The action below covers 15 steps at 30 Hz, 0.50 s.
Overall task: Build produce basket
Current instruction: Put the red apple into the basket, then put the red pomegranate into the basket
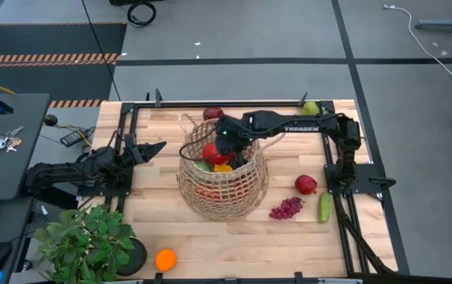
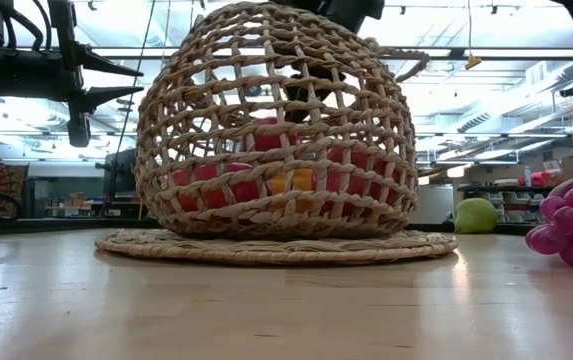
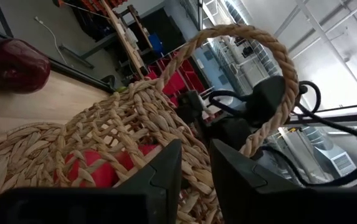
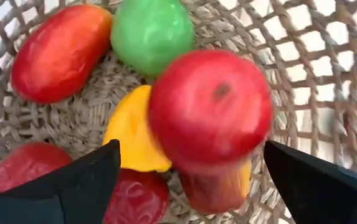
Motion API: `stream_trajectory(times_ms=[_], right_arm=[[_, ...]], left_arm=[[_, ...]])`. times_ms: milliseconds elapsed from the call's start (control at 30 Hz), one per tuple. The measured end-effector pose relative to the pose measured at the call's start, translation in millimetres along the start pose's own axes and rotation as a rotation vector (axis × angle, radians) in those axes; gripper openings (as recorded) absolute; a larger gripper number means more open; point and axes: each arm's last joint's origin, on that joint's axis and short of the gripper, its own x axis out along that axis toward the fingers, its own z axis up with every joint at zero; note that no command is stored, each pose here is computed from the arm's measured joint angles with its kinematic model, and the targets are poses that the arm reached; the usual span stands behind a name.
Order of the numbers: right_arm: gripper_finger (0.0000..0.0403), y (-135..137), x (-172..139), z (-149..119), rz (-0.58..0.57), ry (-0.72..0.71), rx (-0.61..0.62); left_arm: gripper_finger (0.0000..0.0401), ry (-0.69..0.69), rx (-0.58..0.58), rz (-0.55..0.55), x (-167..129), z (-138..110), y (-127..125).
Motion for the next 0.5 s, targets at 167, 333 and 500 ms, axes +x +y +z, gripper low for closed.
stream_trajectory(times_ms=[167,333,500], right_arm=[[0.0399,-3.1,-18.8,9.8,-0.058,-0.013,0.016],[0.0398,-10.2,-57.9,29.4,-0.097,-0.112,0.057],[0.0398,-17.4,-109.2,43.5,-0.128,-0.224,0.153]], left_arm=[[0.0091,0.000,0.000,0.000,0.0,0.1,-0.1],[0.0091,0.000,0.000,-0.001,0.0,0.1,-0.1],[0.0090,0.000,0.000,0.000,0.0,0.0,0.0]])
